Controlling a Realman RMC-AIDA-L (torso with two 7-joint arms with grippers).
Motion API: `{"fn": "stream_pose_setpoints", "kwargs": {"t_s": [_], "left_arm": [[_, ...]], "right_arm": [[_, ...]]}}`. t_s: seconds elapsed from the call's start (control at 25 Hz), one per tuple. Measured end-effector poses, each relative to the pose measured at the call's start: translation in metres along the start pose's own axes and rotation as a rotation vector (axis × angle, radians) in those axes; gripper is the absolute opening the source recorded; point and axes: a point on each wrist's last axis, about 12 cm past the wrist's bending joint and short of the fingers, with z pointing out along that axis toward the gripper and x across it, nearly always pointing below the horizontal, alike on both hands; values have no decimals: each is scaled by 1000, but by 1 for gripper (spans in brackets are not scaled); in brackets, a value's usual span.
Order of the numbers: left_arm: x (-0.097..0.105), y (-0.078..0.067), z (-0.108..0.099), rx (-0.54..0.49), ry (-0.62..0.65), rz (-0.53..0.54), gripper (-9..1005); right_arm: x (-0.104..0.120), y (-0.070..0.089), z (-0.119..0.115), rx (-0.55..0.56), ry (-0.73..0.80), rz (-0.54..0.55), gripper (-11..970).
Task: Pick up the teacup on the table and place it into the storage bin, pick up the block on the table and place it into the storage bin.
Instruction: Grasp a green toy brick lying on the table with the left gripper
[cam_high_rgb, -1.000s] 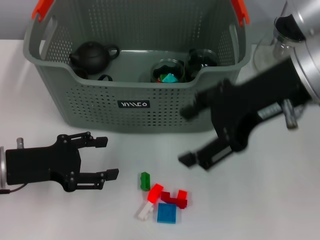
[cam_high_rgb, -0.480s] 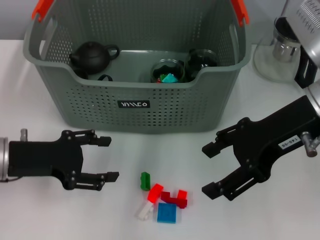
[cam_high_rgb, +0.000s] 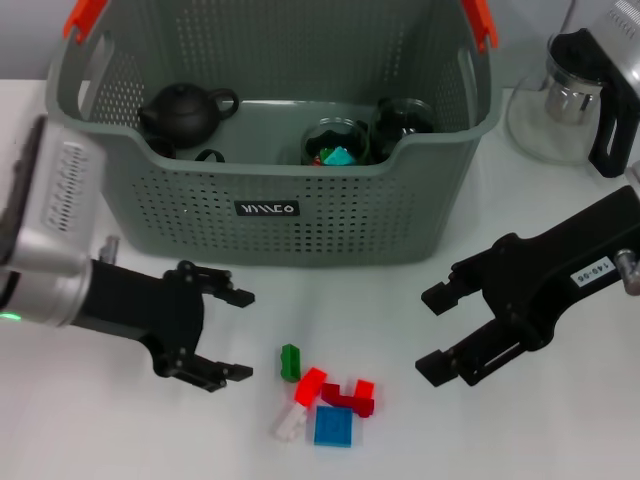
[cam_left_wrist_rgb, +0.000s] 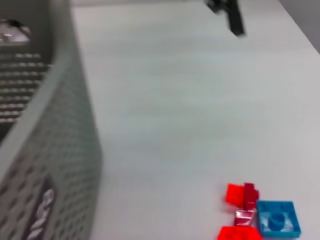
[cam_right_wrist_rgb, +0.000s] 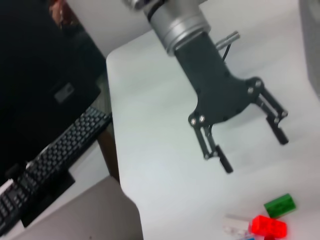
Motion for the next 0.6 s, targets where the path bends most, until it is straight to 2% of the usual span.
{"fn": "stream_pose_setpoints", "kwargs": {"t_s": [0.08,0.2,0.4,0.6], "left_arm": [[-19,4,15,53,75,118,824],[-32,4,24,78,104,178,824],[-44,8,41,88,145,243,825],[-47,13,56,96,175,241,825]], "right_arm": [[1,-1,-2,2,-11,12,938],[2,-2,-2,-1,-19,21,938],[4,-2,2,-12,-26,35,938],[7,-5,6,-31,-30,54,938]]}}
